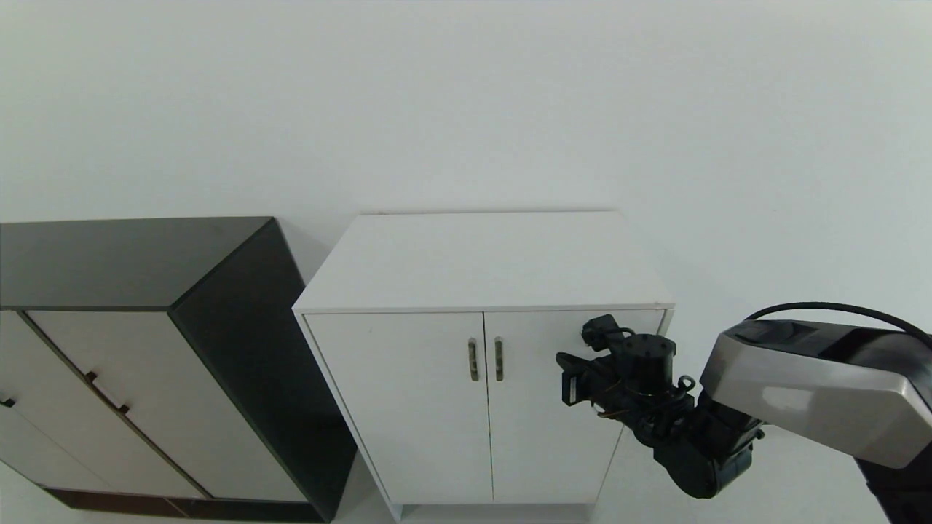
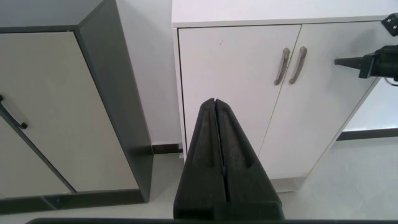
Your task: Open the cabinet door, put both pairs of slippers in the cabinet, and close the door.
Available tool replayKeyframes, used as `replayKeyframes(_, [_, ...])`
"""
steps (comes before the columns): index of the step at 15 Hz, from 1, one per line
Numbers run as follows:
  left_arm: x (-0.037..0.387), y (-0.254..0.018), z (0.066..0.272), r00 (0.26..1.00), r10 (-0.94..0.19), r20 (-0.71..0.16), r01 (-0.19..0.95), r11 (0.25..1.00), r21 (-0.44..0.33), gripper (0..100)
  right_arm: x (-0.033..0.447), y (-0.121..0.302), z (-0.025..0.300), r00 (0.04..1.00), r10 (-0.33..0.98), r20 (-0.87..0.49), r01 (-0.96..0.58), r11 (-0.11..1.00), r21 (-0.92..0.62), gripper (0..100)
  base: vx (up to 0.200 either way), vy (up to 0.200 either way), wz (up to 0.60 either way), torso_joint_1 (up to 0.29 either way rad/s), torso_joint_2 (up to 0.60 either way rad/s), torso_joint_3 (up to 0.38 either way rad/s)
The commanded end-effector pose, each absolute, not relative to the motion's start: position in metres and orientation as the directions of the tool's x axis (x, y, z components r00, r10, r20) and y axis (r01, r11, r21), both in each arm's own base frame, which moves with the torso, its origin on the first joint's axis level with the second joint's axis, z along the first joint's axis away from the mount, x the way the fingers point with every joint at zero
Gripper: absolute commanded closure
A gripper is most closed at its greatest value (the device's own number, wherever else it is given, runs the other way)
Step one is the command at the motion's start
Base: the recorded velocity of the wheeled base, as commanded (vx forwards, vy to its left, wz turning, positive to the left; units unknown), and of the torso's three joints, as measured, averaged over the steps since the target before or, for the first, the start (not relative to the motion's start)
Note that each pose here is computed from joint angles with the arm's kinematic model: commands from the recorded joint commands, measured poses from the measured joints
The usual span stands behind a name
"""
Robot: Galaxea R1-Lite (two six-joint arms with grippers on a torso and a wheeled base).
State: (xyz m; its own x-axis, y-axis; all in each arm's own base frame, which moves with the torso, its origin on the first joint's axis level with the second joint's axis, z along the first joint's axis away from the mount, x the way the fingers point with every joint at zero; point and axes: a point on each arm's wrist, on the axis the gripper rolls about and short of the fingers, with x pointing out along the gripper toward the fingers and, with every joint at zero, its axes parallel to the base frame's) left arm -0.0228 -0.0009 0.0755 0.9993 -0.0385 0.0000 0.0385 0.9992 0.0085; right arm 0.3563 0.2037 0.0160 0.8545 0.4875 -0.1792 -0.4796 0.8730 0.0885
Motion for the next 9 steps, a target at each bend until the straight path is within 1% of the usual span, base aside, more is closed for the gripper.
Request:
replayKeyframes(1, [-0.023, -0.001, 0.075, 0.999, -0.038, 0.000, 0.038, 0.999, 0.008, 100, 0.337, 0.195, 0.044, 0.863, 0.482, -0.150, -0.474, 0.876, 0.086, 100, 0.000, 0.000, 0.00, 0.000, 0.00, 0.000])
replayKeyframes(4, [-0.023, -0.001, 0.075, 0.999, -0.038, 0.000, 0.038, 0.999, 0.008, 100, 0.292, 0.170, 0.077, 0.893, 0.427, -0.140, -0.421, 0.904, 0.071, 100, 0.000, 0.000, 0.00, 0.000, 0.00, 0.000])
replayKeyframes(5, [-0.023, -0.001, 0.075, 0.999, -0.038, 0.000, 0.038, 0.999, 0.008, 100, 0.269, 0.156, 0.087, 0.901, 0.410, -0.138, -0.404, 0.912, 0.069, 100, 0.000, 0.000, 0.00, 0.000, 0.00, 0.000])
replayKeyframes(7, [-0.023, -0.001, 0.075, 0.999, -0.038, 0.000, 0.038, 0.999, 0.008, 100, 0.223, 0.128, 0.099, 0.915, 0.369, -0.162, -0.364, 0.929, 0.059, 100, 0.000, 0.000, 0.00, 0.000, 0.00, 0.000])
replayKeyframes(9, [-0.023, -0.001, 0.075, 0.999, -0.037, 0.000, 0.037, 0.999, 0.008, 100, 0.177, 0.099, 0.103, 0.934, 0.303, -0.188, -0.301, 0.953, 0.040, 100, 0.000, 0.000, 0.00, 0.000, 0.00, 0.000])
